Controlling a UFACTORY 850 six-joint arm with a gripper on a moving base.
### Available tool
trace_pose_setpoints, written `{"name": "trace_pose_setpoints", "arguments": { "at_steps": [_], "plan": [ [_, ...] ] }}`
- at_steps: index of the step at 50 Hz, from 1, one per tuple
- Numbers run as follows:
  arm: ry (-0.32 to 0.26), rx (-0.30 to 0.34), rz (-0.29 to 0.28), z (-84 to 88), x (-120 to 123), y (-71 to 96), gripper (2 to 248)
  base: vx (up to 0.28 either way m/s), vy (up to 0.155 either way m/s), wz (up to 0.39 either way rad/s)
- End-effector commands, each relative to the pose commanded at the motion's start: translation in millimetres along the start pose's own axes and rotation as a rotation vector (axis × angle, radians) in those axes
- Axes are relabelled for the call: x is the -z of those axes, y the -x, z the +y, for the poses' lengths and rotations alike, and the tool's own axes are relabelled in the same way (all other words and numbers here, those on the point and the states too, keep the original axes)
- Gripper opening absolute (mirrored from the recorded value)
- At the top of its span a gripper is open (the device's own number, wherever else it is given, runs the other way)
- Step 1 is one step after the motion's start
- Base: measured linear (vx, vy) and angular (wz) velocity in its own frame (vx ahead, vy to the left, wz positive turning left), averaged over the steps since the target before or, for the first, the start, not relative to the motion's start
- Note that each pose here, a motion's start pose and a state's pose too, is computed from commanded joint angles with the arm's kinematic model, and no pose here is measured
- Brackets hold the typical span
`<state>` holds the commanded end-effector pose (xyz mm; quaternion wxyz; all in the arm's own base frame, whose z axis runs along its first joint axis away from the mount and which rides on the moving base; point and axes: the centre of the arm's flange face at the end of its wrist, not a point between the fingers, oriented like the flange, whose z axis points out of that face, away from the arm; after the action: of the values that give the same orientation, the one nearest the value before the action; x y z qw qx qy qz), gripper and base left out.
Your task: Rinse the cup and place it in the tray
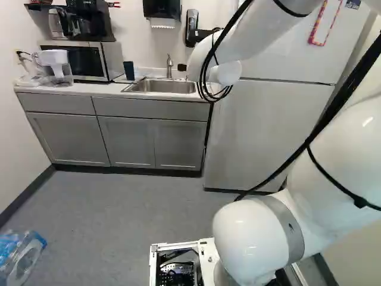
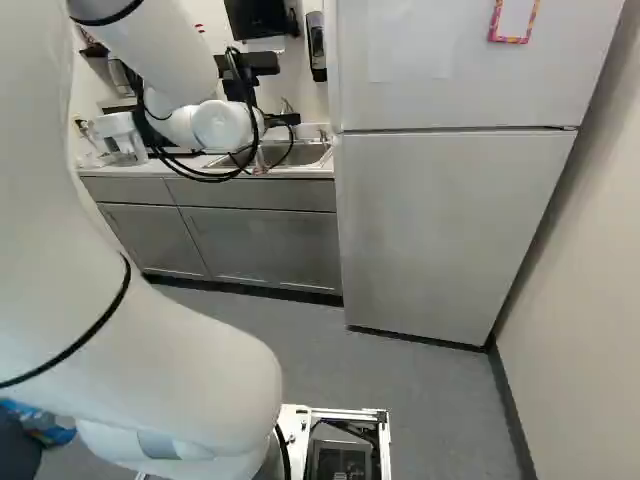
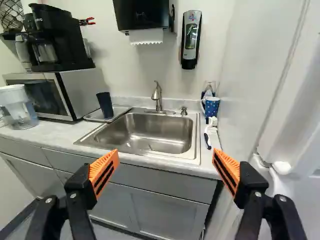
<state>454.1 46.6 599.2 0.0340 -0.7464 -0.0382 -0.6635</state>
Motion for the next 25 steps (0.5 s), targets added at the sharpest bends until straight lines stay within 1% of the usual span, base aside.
{"name": "trace_pose_setpoints", "arguments": {
  "at_steps": [9,25],
  "plan": [
    [0.000,0.000,0.000,0.0,0.0,0.0,247,0.132,0.072,-0.019],
    [0.000,0.000,0.000,0.0,0.0,0.0,247,0.158,0.060,-0.021]
  ]
}}
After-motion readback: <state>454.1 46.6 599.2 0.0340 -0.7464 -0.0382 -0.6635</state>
